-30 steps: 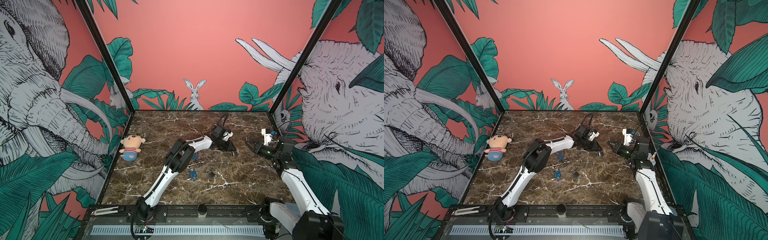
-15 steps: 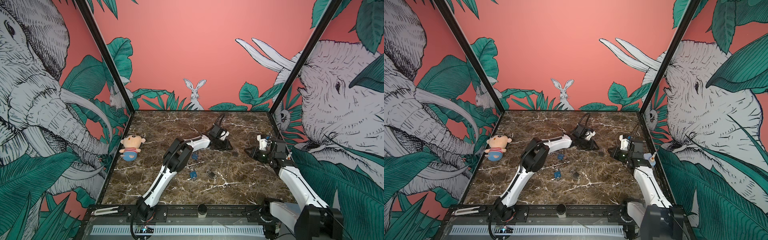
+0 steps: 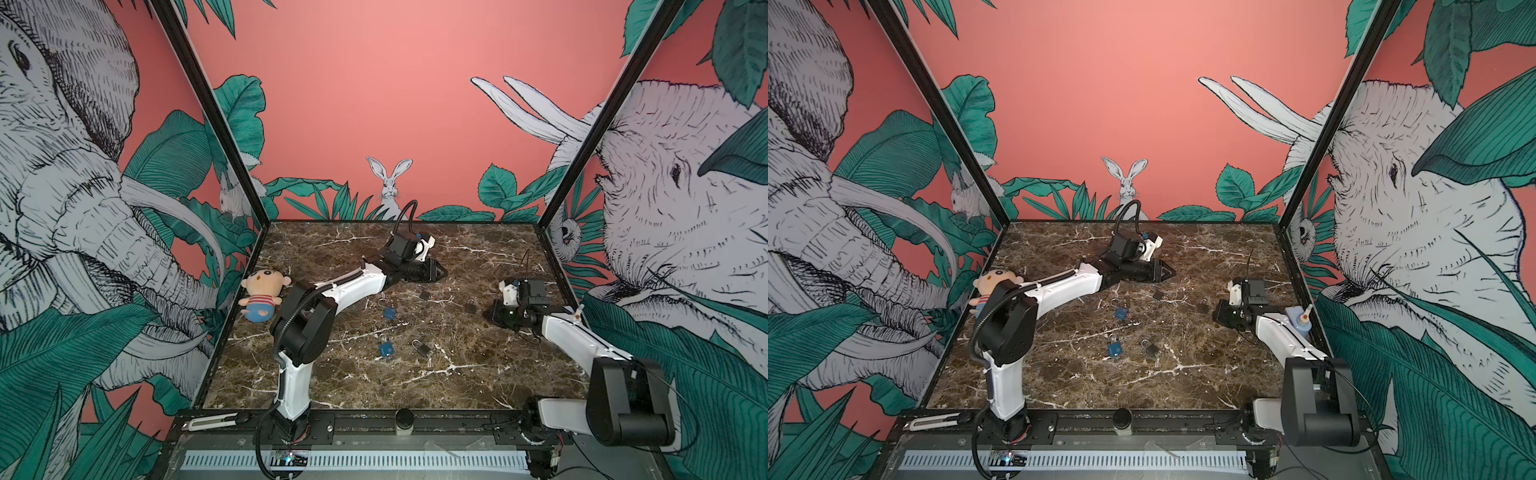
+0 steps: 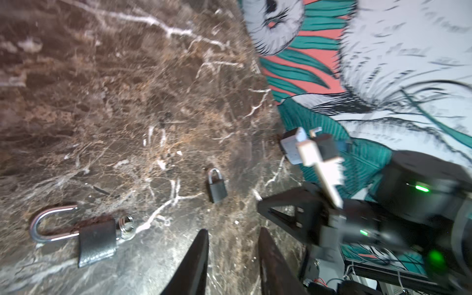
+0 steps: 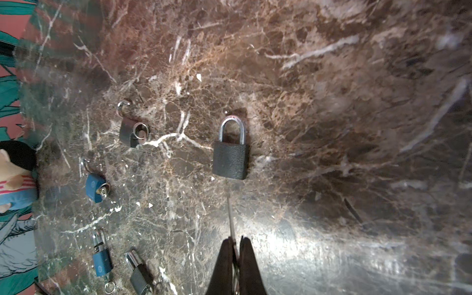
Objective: Lock with the key
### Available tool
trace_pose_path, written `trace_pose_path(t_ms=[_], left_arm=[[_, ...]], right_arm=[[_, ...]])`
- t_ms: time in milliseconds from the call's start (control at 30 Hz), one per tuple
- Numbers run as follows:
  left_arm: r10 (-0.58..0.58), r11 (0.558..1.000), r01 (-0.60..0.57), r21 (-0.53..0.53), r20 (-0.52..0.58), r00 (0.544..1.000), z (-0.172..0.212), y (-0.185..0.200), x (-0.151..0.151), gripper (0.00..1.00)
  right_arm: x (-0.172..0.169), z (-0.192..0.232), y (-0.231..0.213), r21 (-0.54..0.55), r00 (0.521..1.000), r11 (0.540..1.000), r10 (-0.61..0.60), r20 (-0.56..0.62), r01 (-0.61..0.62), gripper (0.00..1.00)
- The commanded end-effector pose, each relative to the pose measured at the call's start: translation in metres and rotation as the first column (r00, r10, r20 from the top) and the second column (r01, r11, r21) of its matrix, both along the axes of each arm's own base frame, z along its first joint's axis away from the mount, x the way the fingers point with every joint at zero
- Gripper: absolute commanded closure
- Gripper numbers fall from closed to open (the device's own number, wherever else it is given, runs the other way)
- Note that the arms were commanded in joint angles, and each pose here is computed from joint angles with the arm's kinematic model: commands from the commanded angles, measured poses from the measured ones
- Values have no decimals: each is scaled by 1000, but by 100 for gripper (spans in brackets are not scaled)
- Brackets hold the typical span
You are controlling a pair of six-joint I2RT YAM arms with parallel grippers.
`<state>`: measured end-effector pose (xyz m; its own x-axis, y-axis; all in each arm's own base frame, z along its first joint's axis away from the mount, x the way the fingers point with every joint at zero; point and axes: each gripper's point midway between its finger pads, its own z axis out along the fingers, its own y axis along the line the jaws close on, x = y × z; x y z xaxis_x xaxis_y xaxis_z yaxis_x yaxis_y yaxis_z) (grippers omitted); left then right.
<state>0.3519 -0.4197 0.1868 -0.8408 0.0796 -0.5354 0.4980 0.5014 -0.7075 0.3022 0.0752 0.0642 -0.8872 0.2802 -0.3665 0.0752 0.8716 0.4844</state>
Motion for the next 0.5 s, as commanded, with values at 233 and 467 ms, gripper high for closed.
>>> trace_pose_path(t_ms=[233, 467], left_arm=[[47, 998, -44, -44, 69, 997, 29, 36, -4, 65], [56, 997, -54, -54, 48, 997, 22, 41, -4, 65]], right_arm=[[29, -13, -4, -57, 1000, 998, -22, 13, 23, 100], [41, -24, 4, -54, 1000, 998, -16, -3, 15, 100]])
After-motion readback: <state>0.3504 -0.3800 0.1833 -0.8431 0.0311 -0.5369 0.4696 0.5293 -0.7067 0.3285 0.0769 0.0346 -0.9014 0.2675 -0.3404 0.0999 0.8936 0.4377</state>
